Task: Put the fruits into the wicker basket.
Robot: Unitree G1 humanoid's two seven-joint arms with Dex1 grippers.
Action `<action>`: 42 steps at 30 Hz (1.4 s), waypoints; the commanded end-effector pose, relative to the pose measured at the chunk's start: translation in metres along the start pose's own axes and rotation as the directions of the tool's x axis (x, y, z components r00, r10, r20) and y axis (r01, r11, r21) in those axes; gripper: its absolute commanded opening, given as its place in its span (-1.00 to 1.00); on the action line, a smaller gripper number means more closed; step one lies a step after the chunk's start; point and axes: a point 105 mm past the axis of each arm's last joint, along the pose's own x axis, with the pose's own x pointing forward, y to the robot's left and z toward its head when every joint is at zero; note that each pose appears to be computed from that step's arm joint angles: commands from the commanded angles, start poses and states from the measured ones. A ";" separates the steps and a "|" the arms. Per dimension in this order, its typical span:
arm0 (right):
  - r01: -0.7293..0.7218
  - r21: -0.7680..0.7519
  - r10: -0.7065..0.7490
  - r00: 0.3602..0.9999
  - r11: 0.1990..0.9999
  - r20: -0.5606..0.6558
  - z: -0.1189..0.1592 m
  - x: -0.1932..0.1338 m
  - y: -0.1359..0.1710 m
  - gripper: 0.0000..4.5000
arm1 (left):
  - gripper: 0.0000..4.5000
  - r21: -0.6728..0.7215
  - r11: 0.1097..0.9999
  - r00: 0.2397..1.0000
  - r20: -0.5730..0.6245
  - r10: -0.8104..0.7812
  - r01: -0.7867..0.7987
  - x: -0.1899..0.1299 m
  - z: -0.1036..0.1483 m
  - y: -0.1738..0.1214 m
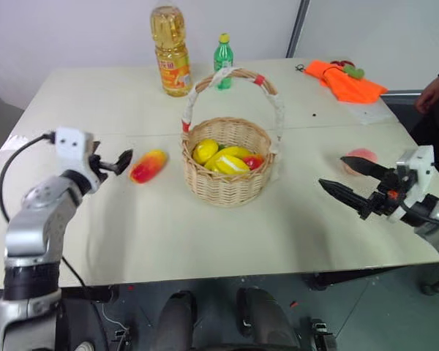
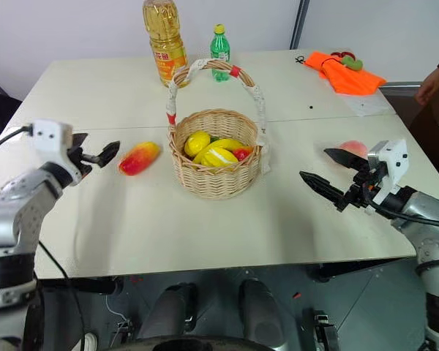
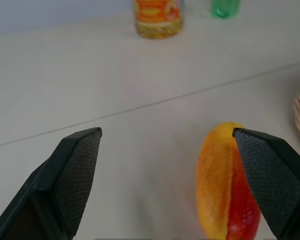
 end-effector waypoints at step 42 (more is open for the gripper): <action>0.005 -0.152 0.003 0.999 0.988 0.050 0.024 0.034 -0.008 1.00 | -0.04 0.185 0.821 0.824 0.087 -0.560 0.539 0.010 0.097 -0.144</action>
